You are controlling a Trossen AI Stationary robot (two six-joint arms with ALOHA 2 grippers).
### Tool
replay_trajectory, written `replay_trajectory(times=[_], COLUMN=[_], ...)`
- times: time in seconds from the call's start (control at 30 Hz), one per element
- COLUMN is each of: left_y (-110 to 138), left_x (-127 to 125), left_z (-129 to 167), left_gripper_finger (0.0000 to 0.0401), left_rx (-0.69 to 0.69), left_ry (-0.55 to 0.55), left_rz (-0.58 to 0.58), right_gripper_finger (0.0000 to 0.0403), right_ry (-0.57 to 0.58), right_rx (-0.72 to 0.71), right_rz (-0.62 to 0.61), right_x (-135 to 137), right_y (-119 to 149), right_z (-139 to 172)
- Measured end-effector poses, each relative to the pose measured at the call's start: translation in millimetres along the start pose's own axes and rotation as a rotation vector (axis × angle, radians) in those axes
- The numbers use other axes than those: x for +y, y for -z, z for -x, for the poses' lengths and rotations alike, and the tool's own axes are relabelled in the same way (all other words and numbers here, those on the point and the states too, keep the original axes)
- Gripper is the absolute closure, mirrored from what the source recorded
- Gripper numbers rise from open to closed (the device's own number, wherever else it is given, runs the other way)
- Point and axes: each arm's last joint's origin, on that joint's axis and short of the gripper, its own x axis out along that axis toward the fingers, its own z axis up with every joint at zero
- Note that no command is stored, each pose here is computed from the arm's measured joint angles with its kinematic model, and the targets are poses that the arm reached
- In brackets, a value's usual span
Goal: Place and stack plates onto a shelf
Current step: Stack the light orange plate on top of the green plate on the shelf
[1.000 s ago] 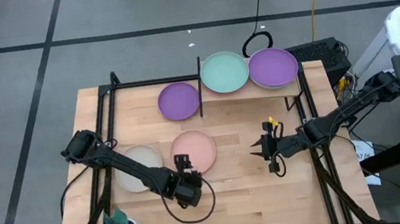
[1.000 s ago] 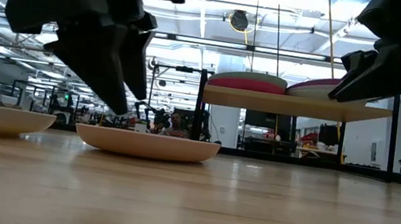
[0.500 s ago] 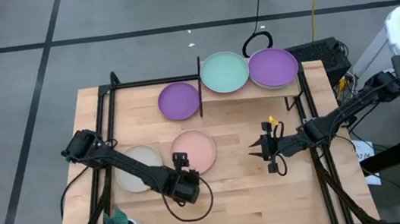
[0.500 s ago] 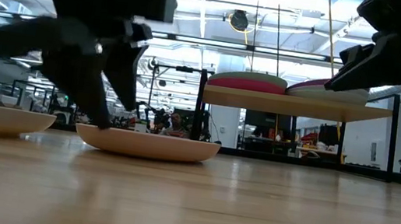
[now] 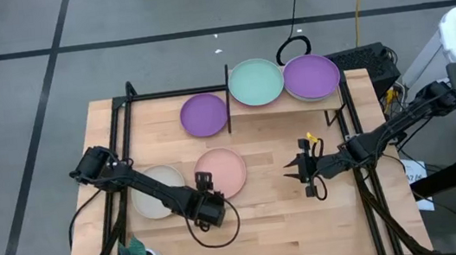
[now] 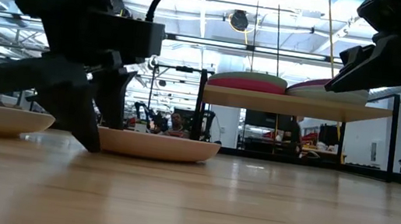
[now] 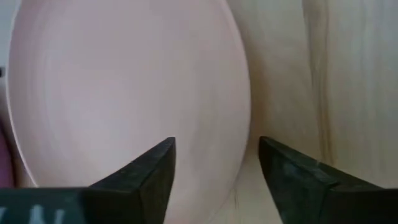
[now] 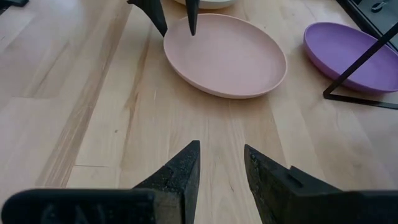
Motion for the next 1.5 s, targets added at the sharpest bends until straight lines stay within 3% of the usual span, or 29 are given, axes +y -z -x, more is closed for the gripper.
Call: replay_trajectory(times=[0.3,0.43,1.03,1.3,1.5], left_y=[7,7,4,4,-3], left_x=[-2,-3,-3,-3,-2], left_z=[-6,-8,-9,-9,-4], left_gripper_finger=[0.0273,0.03,0.0311,0.0383,0.0383], left_rx=[0.006,-0.016,-0.057,-0.061,-0.076], left_ry=[0.005,0.009,-0.044,-0.051,-0.043], left_rz=[-0.044,-0.068,-0.136,-0.156,-0.192], right_gripper_finger=[0.0293,0.0293,0.0293,0.0293,0.0293], right_ry=[0.0,0.0,0.0,0.0,0.0], right_rx=[0.0,0.001,0.003,0.004,0.004], right_rz=[0.0,0.001,0.002,0.002,0.005], right_x=[0,0,0,0,0], right_y=[0,0,0,0,0], right_z=[0,0,0,0,0])
